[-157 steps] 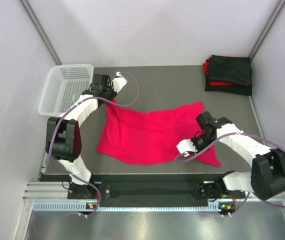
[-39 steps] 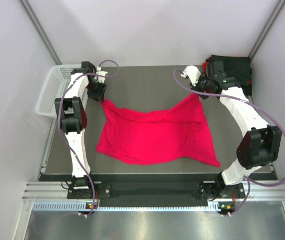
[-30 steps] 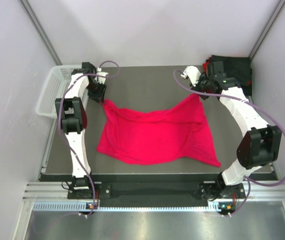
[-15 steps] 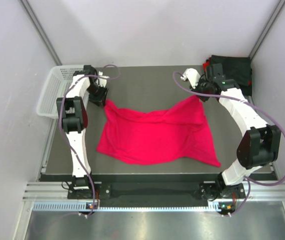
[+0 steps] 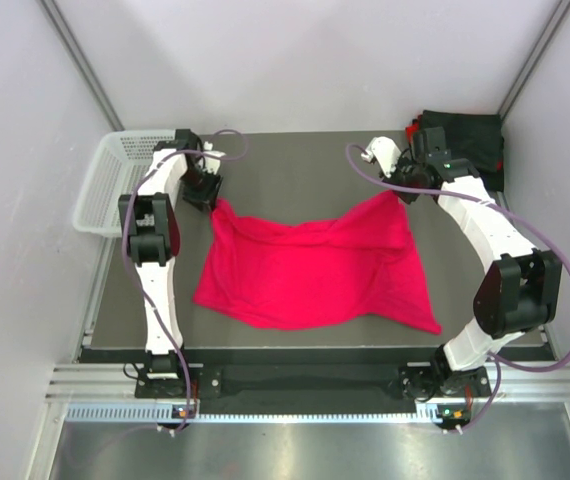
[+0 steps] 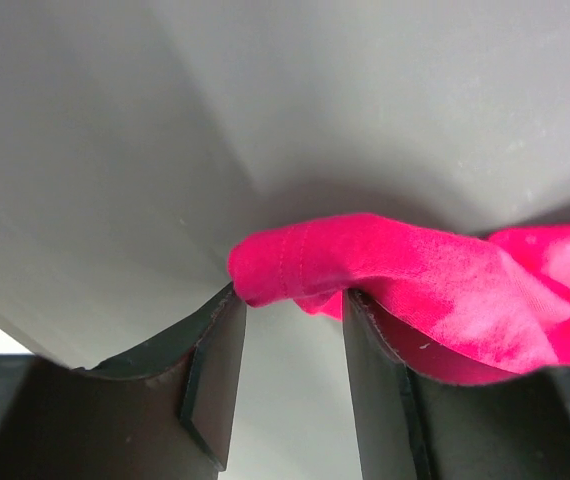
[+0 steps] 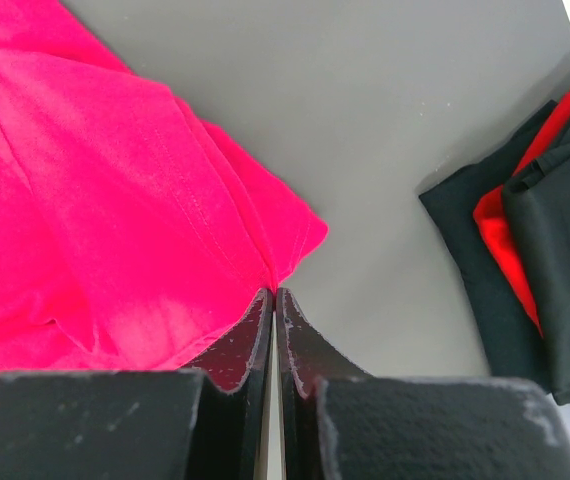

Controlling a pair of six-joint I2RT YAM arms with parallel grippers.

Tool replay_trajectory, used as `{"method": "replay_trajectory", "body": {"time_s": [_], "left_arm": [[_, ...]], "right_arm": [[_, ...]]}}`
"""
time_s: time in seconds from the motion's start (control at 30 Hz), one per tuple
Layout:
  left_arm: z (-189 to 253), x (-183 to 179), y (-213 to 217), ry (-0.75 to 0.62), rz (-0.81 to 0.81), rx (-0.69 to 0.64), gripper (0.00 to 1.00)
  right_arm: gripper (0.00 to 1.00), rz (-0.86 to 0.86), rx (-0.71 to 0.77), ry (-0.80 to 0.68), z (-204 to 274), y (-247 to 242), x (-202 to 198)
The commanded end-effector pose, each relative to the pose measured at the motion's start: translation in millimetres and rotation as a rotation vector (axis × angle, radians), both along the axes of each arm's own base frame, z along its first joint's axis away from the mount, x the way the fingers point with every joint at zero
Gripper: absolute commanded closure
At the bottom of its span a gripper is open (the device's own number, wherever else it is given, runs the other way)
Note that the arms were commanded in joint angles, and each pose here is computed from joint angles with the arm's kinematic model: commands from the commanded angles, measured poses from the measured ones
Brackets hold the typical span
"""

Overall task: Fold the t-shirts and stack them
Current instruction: Flatten the tshirt out

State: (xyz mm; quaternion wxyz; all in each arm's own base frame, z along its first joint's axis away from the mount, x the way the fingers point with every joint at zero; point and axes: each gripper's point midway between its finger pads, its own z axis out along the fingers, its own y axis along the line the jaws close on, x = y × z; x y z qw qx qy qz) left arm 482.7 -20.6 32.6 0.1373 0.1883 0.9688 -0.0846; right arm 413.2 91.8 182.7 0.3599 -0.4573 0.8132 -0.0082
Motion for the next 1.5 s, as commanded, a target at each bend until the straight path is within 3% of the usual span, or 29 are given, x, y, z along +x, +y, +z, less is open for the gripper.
{"method": "replay_trajectory", "body": {"time_s": [0.0, 0.47, 1.2, 1.47], "left_arm": [[5.3, 19.2, -1.2, -0.056, 0.014, 0.001, 0.52], [21.3, 39.9, 5.9, -0.132, 0.039, 0.038, 0.55], [30.5, 75.5, -34.4, -0.240, -0.024, 0.039, 0.49], [15.6, 73.6, -42.9, -0.211, -0.036, 0.025, 0.50]], "right_arm": [[1.00, 0.001, 0.024, -0.040, 14.6, 2.0, -0.6], [1.00, -0.007, 0.038, -0.034, 12.0, 4.5, 1.9], [1.00, -0.010, 0.027, -0.018, 7.1, 4.6, 6.1], [1.00, -0.005, 0.022, -0.017, 7.7, 6.0, 9.3]]}}
